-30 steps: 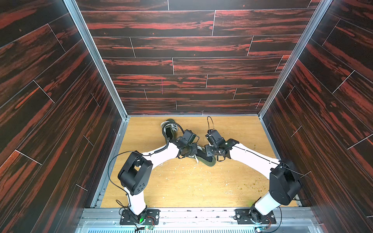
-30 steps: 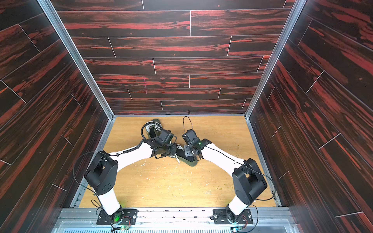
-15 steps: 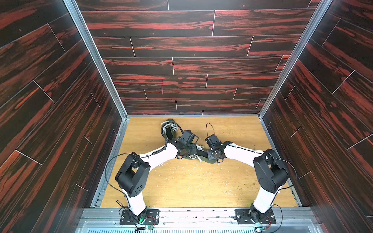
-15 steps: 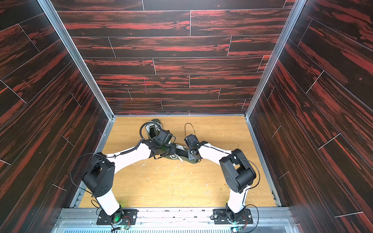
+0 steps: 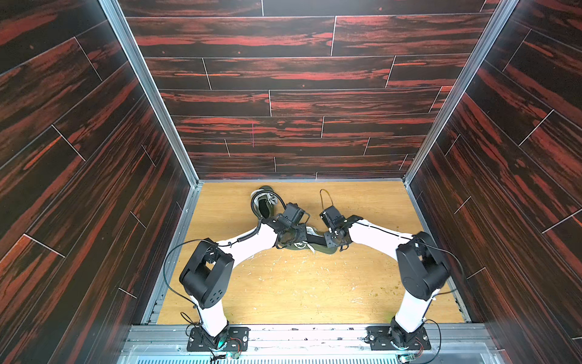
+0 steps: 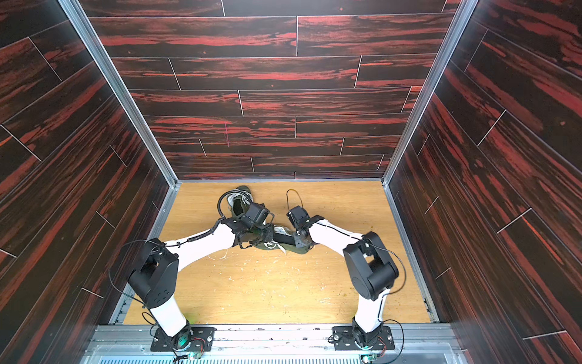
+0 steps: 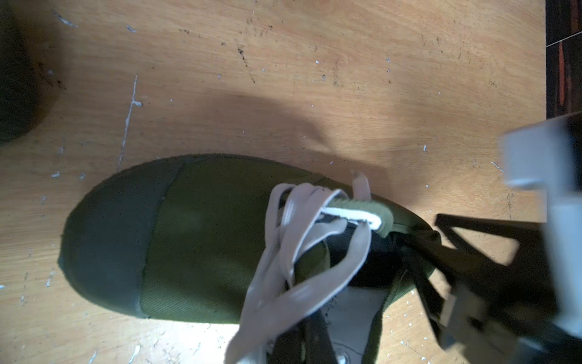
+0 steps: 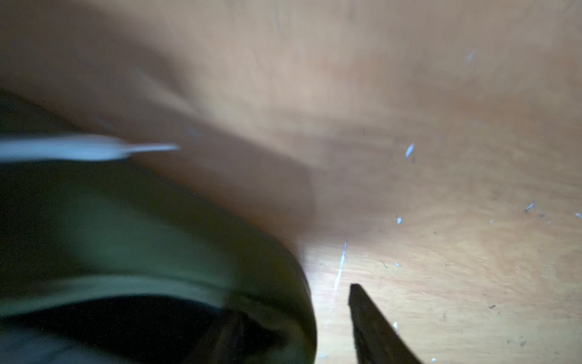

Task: Insert the insole into the shoe
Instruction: Insert the insole into the shoe, then place the shoe at the center of the board.

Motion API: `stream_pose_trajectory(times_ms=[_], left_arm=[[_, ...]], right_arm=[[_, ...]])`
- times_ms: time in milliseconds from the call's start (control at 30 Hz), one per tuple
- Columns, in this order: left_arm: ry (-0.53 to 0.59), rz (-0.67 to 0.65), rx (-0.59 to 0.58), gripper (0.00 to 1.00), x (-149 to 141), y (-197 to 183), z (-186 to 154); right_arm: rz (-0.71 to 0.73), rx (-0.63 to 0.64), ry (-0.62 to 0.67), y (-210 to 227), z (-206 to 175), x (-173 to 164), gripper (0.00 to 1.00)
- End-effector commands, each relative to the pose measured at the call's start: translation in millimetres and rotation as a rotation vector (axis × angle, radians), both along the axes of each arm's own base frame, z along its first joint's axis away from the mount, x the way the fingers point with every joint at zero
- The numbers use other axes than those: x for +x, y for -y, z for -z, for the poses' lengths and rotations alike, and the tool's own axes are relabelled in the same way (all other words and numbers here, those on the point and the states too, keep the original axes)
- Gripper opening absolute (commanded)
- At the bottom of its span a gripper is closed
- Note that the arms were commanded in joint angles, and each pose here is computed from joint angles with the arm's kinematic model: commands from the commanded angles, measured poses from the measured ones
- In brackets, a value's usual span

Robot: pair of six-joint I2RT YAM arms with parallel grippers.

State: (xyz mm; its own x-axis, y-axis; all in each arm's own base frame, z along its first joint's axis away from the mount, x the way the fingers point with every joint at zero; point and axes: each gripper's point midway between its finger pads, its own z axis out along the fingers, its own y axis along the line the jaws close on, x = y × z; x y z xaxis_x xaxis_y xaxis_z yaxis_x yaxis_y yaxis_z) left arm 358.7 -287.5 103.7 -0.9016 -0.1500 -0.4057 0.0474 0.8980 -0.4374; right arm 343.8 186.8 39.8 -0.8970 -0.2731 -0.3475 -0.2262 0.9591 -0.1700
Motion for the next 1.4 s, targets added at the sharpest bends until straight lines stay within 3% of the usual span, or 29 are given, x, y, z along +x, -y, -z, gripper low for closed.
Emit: stream_pose_trajectory(times_ms=[0, 100, 200, 300, 600, 667, 767, 933, 1267, 1300, 1367], left_arm=[[0.058, -0.009, -0.002, 0.0, 3.3, -6.6, -22.8], [0.058, -0.008, 0.004, 0.0, 3.1, -7.1, -22.2], [0.056, 0.0, 0.022, 0.0, 4.2, -7.5, -19.6], [0.058, 0.028, 0.042, 0.0, 7.4, -5.1, -21.4], [0.016, 0.256, 0.065, 0.0, 14.1, 29.2, -6.9], [0.018, 0.299, 0.104, 0.0, 15.4, 30.3, -7.9], [0.012, 0.375, 0.127, 0.0, 11.2, 33.2, -10.3], [0.008, 0.472, 0.131, 0.0, 4.8, 38.5, -14.7], [0.009, 0.556, 0.138, 0.0, -1.5, 41.2, -16.4], [0.014, 0.567, 0.137, 0.0, -2.2, 41.6, -17.7], [0.02, 0.567, 0.139, 0.0, -0.6, 41.7, -16.6]], right_arm=[[0.011, -0.105, -0.055, 24.5, 12.8, -16.0, 0.51], [0.013, -0.006, -0.041, 10.0, -6.1, -17.0, 0.5], [-0.007, 0.192, -0.005, -19.8, -40.4, -15.2, 0.49], [-0.055, 0.371, -0.004, -49.4, -60.9, -17.3, 0.37], [-0.055, 0.647, -0.142, -81.3, -53.8, -60.1, 0.38], [-0.051, 0.627, -0.092, -71.5, -63.5, -60.0, 0.43], [-0.1, 0.473, 0.008, -48.7, -73.3, -47.8, 0.49], [-0.231, 0.232, 0.054, -27.6, -54.1, -30.9, 0.53], [-0.351, 0.204, 0.185, -49.6, -30.9, 19.5, 0.54], [-0.369, 0.215, 0.199, -54.5, -30.1, 23.8, 0.51], [-0.393, 0.242, 0.213, -63.6, -29.3, 28.8, 0.35]])
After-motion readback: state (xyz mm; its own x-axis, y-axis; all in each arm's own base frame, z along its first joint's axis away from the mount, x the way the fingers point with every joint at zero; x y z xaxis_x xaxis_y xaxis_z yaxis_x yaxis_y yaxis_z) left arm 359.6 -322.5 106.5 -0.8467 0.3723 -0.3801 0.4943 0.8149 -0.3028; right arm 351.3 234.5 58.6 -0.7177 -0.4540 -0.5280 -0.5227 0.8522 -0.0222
